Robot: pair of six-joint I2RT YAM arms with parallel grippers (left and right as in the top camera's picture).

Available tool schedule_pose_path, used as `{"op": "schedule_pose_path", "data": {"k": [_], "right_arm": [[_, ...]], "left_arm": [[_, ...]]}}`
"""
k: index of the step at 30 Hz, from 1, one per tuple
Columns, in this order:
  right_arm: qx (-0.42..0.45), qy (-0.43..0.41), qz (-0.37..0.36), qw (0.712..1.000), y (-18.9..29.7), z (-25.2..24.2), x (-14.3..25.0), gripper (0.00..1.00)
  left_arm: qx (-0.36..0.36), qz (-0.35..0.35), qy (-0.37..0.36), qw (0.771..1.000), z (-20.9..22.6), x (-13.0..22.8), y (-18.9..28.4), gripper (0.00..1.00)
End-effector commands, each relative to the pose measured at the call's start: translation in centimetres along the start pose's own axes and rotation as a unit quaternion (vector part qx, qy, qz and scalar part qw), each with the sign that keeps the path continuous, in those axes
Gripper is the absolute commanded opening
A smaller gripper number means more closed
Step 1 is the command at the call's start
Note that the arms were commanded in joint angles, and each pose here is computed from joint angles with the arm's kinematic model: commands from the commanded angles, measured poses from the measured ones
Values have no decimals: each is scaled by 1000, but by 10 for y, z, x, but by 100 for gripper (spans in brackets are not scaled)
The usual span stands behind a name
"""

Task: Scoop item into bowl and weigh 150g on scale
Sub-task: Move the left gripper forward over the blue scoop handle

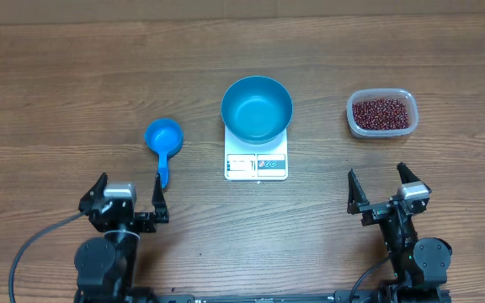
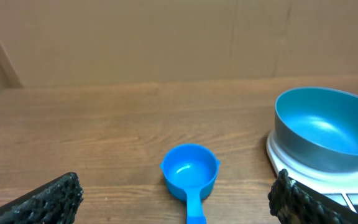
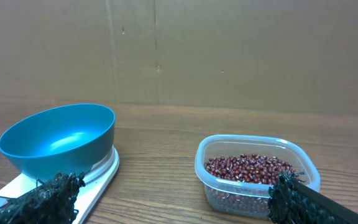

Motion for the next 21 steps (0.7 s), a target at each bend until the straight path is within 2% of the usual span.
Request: {"op": "schedule_pose_path", "data": {"k": [1,21], "right_arm": [[1,2,-1,1000,0,-1,2,100],[1,2,-1,1000,0,0,2,100]], "left_arm": [[0,15,-10,1000,4,-21,-3,100],[48,202,-21,978,2,-49,-50,99]]}}
Point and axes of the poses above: each gripper's point midway between its finger pads, its own y axis back along the fingers, its own z axis along the line the jaws close on, x = y × z, the point moved 2 cm from there along y, back along the fingers, and after that the axes turned 8 degrees about -y, right-handed, at the moved point
